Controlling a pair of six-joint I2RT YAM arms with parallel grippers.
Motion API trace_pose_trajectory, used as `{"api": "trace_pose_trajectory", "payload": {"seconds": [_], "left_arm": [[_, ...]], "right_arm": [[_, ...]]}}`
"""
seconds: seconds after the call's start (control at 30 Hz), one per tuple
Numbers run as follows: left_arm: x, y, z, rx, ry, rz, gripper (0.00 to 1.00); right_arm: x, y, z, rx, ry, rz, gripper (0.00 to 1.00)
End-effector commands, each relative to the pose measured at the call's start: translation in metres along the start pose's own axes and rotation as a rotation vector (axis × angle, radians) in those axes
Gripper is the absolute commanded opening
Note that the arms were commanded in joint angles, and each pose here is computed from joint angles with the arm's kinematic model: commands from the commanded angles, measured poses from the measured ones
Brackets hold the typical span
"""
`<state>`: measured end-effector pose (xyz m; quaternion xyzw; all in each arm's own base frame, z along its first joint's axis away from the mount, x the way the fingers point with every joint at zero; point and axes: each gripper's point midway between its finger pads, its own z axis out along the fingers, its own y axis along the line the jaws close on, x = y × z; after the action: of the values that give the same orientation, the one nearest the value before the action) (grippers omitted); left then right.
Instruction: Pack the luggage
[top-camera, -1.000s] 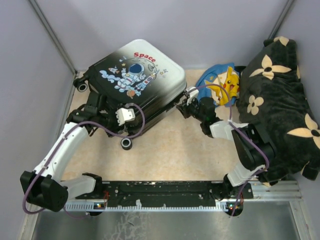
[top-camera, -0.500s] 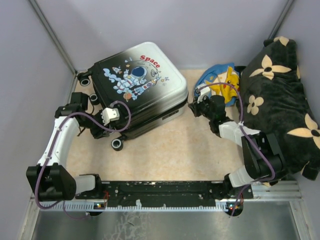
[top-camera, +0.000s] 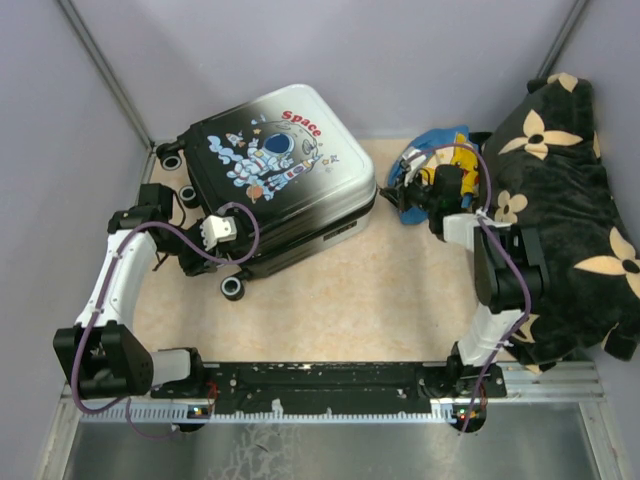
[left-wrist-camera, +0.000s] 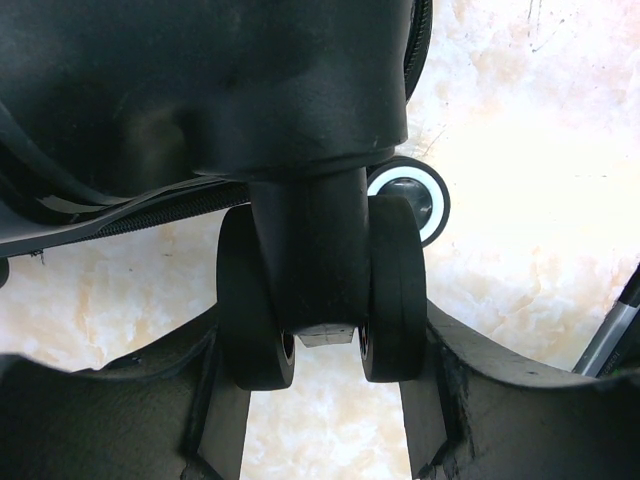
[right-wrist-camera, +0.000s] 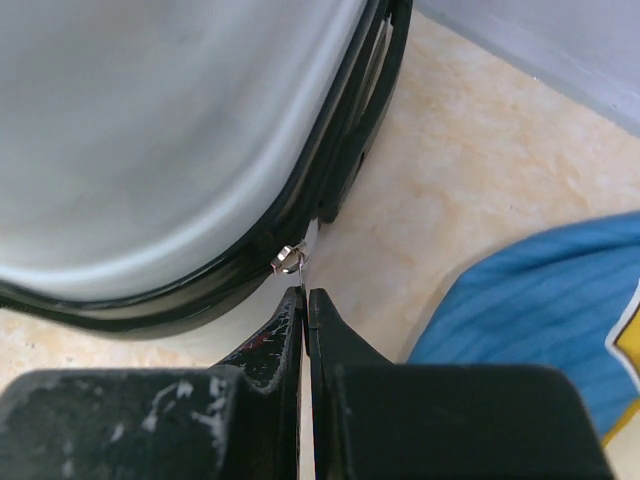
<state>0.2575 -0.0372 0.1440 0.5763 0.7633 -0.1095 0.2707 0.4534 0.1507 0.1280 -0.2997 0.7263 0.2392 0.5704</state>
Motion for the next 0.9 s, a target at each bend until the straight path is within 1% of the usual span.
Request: {"api": "trace_pose_trajectory", "payload": {"seconds": [0.0, 0.17, 0.27, 0.3, 0.33, 0.4, 0.43, 0.47, 0.5, 0.53, 0.57, 0.63, 0.7, 0.77, 0.87], "left_arm": [[0.036, 0.023, -0.005, -0.058, 0.154, 0.029, 0.0], [0.032, 0.027, -0.001, -0.044, 0.132, 0.034, 0.0], [0.009, 0.034, -0.002, -0.039, 0.04, -0.036, 0.0], [-0.001, 0.034, -0.005, -0.032, 0.0, -0.055, 0.02], [-0.012, 0.035, -0.01, -0.027, -0.041, -0.063, 0.06], [-0.033, 0.038, -0.018, -0.039, -0.121, -0.085, 0.21], [-0.044, 0.042, -0.023, -0.06, -0.161, -0.112, 0.35], [-0.053, 0.046, -0.028, -0.08, -0.194, -0.158, 0.52], [-0.063, 0.049, -0.036, -0.089, -0.224, -0.186, 0.66], [-0.073, 0.053, -0.044, -0.096, -0.251, -0.216, 0.74], [-0.082, 0.058, -0.051, -0.105, -0.271, -0.249, 0.8], [-0.094, 0.062, -0.064, -0.092, -0.302, -0.3, 0.84], [-0.102, 0.057, -0.072, -0.037, -0.322, -0.316, 0.86], [-0.105, 0.06, -0.078, -0.029, -0.337, -0.382, 0.88], [-0.104, 0.071, -0.094, -0.029, -0.441, -0.473, 0.9]], "right_arm": [[-0.057, -0.061, 0.005, 0.053, -0.146, -0.149, 0.0], [-0.069, -0.051, 0.031, -0.109, -0.209, -0.185, 0.0], [-0.073, -0.033, 0.045, -0.173, -0.224, -0.167, 0.0], [-0.073, -0.026, 0.048, -0.195, -0.227, -0.162, 0.0], [-0.072, -0.017, 0.05, -0.218, -0.228, -0.155, 0.0], [-0.068, -0.001, 0.05, -0.25, -0.225, -0.149, 0.0], [-0.067, 0.006, 0.05, -0.263, -0.224, -0.149, 0.0], [-0.064, 0.013, 0.047, -0.276, -0.221, -0.146, 0.0], [-0.062, 0.02, 0.045, -0.286, -0.219, -0.145, 0.0], [-0.06, 0.025, 0.042, -0.293, -0.214, -0.139, 0.0], [-0.057, 0.032, 0.041, -0.304, -0.208, -0.132, 0.0], [-0.052, 0.04, 0.037, -0.314, -0.197, -0.121, 0.0], [-0.047, 0.047, 0.035, -0.32, -0.187, -0.115, 0.0], [-0.044, 0.052, 0.035, -0.321, -0.181, -0.105, 0.0], [-0.043, 0.057, 0.034, -0.319, -0.178, -0.098, 0.0]]}}
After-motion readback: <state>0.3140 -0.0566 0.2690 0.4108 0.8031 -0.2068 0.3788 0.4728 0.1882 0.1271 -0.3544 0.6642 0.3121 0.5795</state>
